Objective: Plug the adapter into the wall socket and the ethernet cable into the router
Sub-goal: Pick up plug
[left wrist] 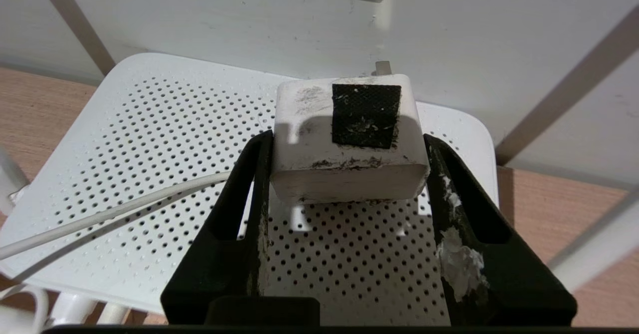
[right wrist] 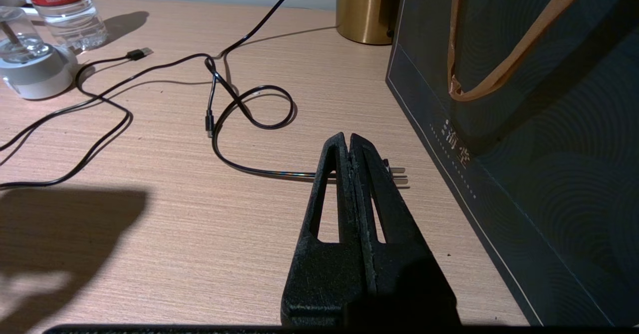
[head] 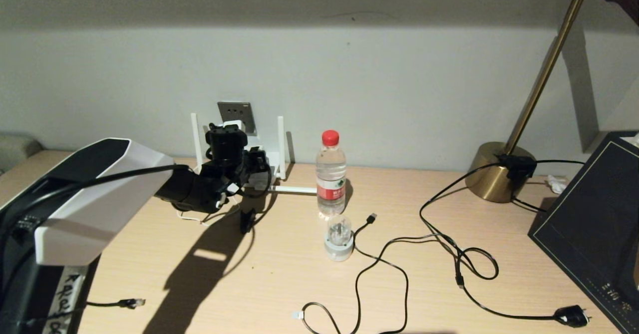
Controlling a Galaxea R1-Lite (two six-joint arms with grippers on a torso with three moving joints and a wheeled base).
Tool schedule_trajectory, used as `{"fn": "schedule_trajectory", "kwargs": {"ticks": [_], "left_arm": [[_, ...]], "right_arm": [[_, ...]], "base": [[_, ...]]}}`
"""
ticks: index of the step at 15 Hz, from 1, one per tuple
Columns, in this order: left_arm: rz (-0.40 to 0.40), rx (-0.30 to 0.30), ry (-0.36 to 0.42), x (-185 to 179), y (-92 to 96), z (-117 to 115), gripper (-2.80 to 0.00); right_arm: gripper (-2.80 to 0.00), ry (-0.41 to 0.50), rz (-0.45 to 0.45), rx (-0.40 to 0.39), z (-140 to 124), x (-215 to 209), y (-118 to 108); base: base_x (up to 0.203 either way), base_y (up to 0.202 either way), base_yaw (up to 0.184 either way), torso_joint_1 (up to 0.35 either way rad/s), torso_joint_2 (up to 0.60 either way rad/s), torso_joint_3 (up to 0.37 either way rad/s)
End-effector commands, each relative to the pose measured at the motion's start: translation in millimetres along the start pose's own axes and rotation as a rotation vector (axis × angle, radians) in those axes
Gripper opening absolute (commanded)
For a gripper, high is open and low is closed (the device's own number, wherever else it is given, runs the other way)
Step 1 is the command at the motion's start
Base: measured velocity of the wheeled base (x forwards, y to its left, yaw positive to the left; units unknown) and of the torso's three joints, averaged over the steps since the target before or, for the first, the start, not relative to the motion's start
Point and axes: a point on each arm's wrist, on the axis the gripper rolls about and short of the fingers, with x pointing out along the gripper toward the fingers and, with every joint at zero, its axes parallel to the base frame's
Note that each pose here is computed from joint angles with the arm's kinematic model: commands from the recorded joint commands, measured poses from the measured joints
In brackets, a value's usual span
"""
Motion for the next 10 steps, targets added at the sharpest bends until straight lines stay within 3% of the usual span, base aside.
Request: {"fn": "schedule_trajectory", "kwargs": {"ticks": [1,5,7,9,10], "left_arm": [[0.0,-0.004,-0.009,-10,2.0,9,-2.8],[-0.022,-0.005,-0.007,-35,7.6,25,-2.8],[-0.074,-0.009,0.01,-57,12.6,33,-2.8],[-0.165,-0.093,0.022,-82,18.8,45,-2.8],[-0.2,-0.204,0.03,-89,22.5,52,-2.8]], "right_arm": [[-2.8,0.01,0.0,0.0,-3,1,0],[-2.8,0.01,0.0,0.0,-3,1,0],[-2.8,0.01,0.0,0.0,-3,1,0],[-2.8,0.01,0.0,0.0,-3,1,0],[-2.8,0.01,0.0,0.0,-3,1,0]], "base": [[0.0,0.0,0.0,0.0,0.0,0.0],[0.0,0.0,0.0,0.0,0.0,0.0],[0.0,0.0,0.0,0.0,0.0,0.0],[0.0,0.0,0.0,0.0,0.0,0.0],[0.0,0.0,0.0,0.0,0.0,0.0]]}}
